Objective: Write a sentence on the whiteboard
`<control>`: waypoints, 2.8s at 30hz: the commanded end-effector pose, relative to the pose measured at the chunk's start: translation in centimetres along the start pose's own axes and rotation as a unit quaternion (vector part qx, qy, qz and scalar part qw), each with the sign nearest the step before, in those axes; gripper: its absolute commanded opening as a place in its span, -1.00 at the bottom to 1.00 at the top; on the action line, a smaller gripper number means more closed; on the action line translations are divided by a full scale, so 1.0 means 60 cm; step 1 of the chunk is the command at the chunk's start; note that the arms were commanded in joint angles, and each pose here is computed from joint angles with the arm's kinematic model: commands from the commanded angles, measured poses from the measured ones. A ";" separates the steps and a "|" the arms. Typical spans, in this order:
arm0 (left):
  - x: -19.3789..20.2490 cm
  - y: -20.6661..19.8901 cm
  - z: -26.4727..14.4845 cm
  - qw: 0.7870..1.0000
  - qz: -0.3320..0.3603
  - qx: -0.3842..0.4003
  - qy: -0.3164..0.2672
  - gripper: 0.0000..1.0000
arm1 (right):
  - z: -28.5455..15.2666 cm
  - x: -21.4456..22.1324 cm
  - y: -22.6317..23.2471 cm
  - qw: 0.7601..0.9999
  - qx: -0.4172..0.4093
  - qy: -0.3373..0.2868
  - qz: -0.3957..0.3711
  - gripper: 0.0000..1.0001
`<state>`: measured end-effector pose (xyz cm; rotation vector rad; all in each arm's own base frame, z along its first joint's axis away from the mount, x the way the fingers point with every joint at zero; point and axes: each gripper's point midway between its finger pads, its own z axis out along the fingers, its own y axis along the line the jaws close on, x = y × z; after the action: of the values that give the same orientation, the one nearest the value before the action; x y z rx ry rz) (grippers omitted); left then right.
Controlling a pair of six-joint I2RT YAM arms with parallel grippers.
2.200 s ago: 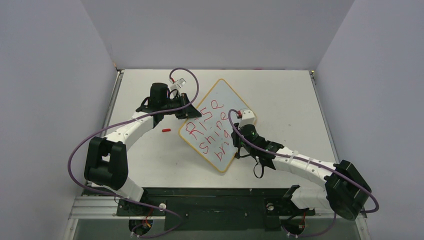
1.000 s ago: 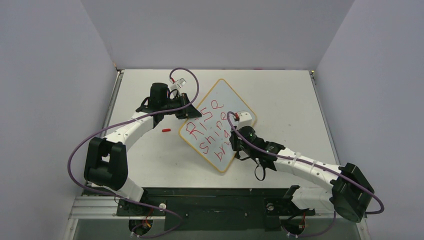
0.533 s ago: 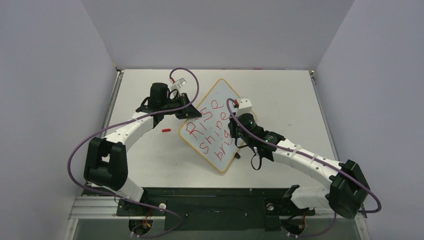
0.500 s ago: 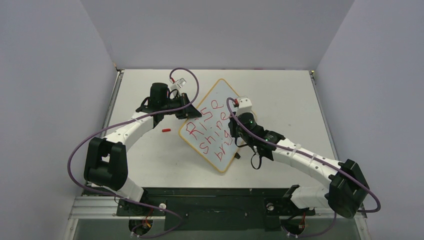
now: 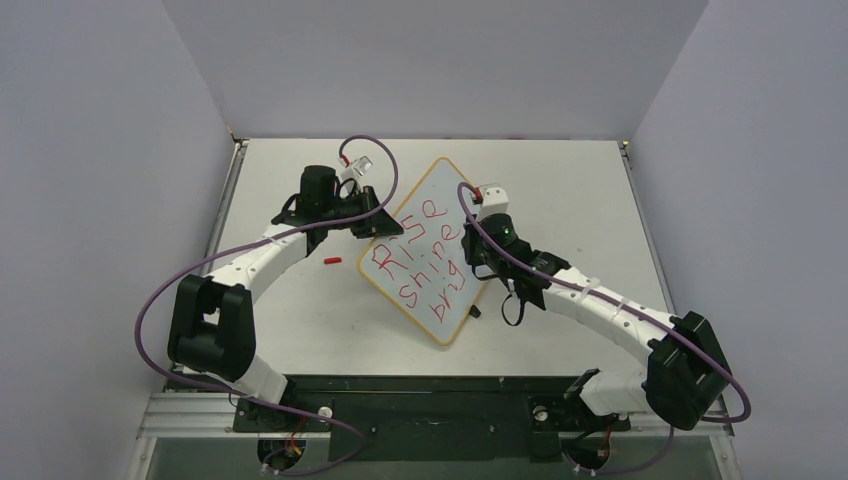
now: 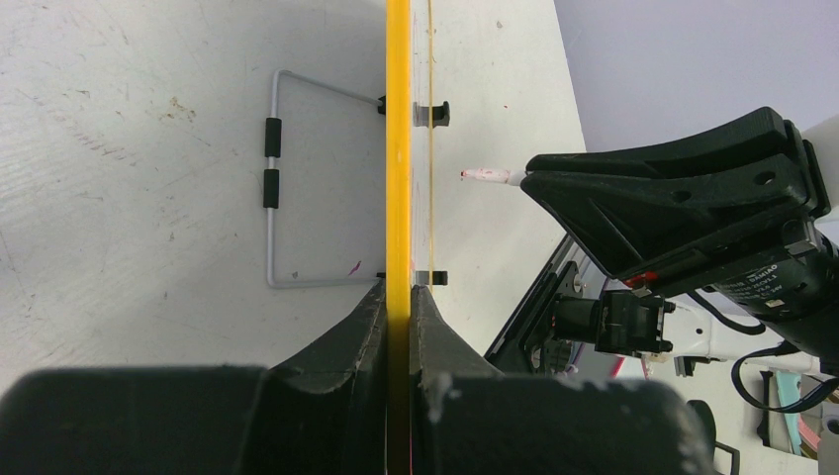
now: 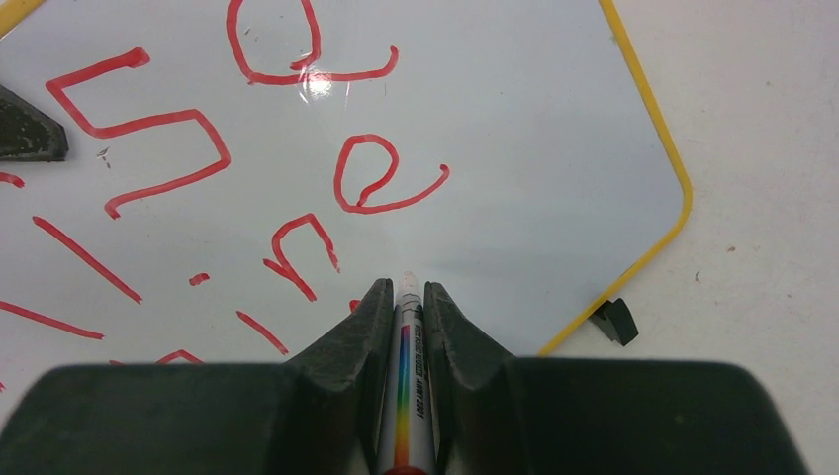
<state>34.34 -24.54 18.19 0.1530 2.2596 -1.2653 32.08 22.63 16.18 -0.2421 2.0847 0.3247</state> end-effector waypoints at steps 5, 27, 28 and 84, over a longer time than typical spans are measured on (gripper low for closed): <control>-0.047 -0.037 -0.024 0.997 0.063 0.016 -0.050 -1.00 | -0.011 -0.049 -0.010 0.999 -0.014 -0.040 0.011 -1.00; -0.047 -0.040 -0.025 0.997 0.062 0.020 -0.050 -1.00 | 0.029 -0.034 0.036 0.996 -0.074 -0.022 0.033 -1.00; -0.047 -0.041 -0.025 0.997 0.062 0.020 -0.050 -1.00 | 0.030 -0.031 0.036 0.997 -0.074 -0.020 0.032 -1.00; -0.045 -0.041 -0.027 0.997 0.062 0.020 -0.050 -1.00 | 0.031 0.035 0.017 0.998 -0.053 0.020 0.038 -1.00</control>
<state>34.37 -24.16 18.67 0.1468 2.2497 -1.2510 31.37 22.43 12.12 -0.2093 2.1561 0.4288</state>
